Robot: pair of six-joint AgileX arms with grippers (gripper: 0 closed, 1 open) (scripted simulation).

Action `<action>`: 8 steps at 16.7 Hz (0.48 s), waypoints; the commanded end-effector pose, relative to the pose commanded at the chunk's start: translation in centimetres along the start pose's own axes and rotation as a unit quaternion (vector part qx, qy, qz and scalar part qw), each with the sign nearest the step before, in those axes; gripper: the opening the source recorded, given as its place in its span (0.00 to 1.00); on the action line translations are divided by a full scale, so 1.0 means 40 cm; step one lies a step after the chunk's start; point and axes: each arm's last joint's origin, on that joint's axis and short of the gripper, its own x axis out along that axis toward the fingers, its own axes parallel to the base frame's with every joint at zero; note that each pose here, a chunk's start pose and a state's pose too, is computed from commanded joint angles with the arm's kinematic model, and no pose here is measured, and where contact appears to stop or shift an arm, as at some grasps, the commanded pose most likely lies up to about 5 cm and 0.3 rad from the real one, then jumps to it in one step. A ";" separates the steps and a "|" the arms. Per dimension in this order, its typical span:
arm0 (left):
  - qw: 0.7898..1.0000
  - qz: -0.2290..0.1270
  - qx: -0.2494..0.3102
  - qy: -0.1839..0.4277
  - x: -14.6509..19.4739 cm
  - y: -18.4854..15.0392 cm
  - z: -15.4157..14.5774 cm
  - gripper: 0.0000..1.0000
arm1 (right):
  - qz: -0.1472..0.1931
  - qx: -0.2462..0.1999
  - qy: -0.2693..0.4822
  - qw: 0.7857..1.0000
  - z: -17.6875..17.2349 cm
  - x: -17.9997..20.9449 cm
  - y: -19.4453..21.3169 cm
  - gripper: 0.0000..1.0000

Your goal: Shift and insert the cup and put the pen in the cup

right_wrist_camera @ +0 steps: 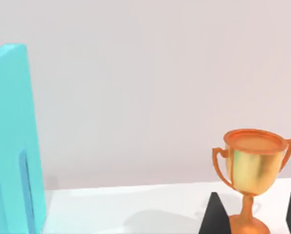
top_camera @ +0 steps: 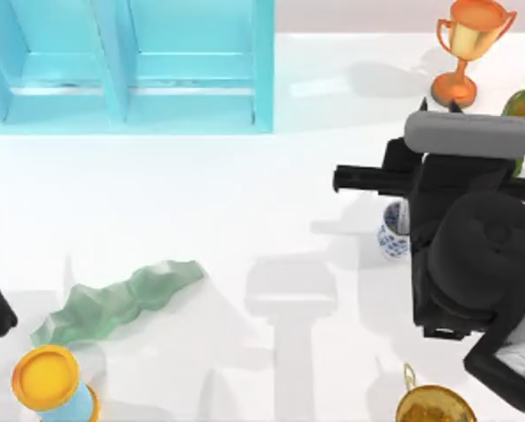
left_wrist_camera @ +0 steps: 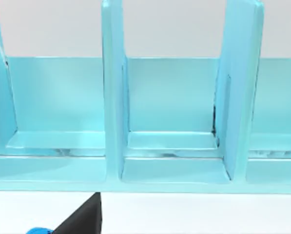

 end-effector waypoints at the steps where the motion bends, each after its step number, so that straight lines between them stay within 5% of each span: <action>1: 1.000 0.000 0.000 0.000 0.000 0.000 0.000 1.00 | 0.000 0.000 0.000 1.000 0.000 0.000 0.000 0.60; 6: 1.000 0.000 0.000 0.000 0.000 0.000 0.000 1.00 | 0.000 0.000 0.000 1.000 0.000 0.000 0.000 0.98; 8: 1.000 0.000 0.000 0.000 0.000 0.000 0.000 1.00 | 0.000 0.000 0.000 1.000 0.000 0.000 0.000 1.00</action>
